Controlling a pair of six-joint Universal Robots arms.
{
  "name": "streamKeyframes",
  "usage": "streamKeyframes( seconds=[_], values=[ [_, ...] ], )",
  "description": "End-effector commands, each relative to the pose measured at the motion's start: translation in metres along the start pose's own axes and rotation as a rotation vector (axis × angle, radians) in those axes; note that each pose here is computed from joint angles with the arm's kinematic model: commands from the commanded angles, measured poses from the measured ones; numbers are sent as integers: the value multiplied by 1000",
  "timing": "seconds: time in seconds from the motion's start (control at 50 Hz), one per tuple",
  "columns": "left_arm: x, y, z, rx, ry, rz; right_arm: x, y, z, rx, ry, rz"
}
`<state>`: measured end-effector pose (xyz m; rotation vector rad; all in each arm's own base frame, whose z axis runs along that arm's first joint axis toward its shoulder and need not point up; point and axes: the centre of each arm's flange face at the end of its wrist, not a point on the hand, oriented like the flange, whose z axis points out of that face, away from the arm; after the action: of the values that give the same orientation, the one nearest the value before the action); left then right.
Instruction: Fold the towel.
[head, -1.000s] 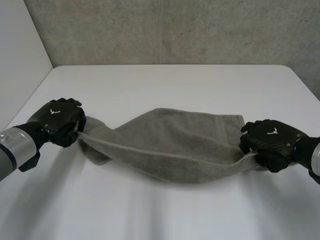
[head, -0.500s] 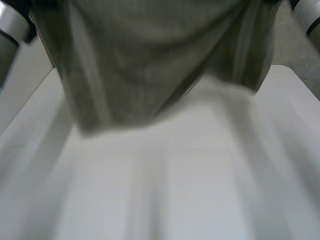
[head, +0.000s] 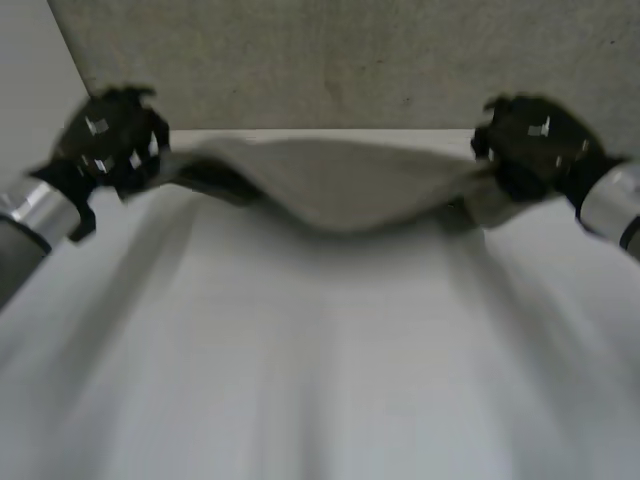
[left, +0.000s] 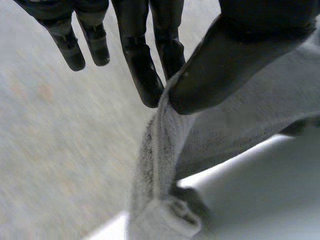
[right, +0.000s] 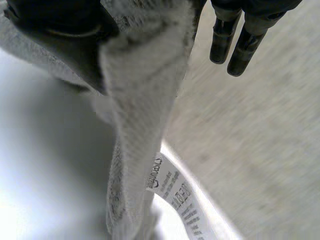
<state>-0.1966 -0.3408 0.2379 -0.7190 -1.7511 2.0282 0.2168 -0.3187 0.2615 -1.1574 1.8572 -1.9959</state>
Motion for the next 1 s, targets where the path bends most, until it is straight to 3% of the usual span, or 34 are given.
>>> streamKeyframes(
  seconds=[0.02, 0.2, 0.46, 0.8, 1.0],
  values=[
    [38, 52, -29, -177, 96, -59, -27, 53, -16, -147, -83, 34],
    [66, 59, -52, -272, 153, -127, -24, 68, -30, -213, -63, 37],
    [51, 69, -47, -278, 110, -125, -31, 61, -39, -218, -44, 151],
    [62, 88, -53, -339, 142, -72, -38, 84, -42, -292, -6, 208],
    [51, 90, -55, -362, 48, -53, -44, 99, -47, -289, 30, 229]
  ],
)
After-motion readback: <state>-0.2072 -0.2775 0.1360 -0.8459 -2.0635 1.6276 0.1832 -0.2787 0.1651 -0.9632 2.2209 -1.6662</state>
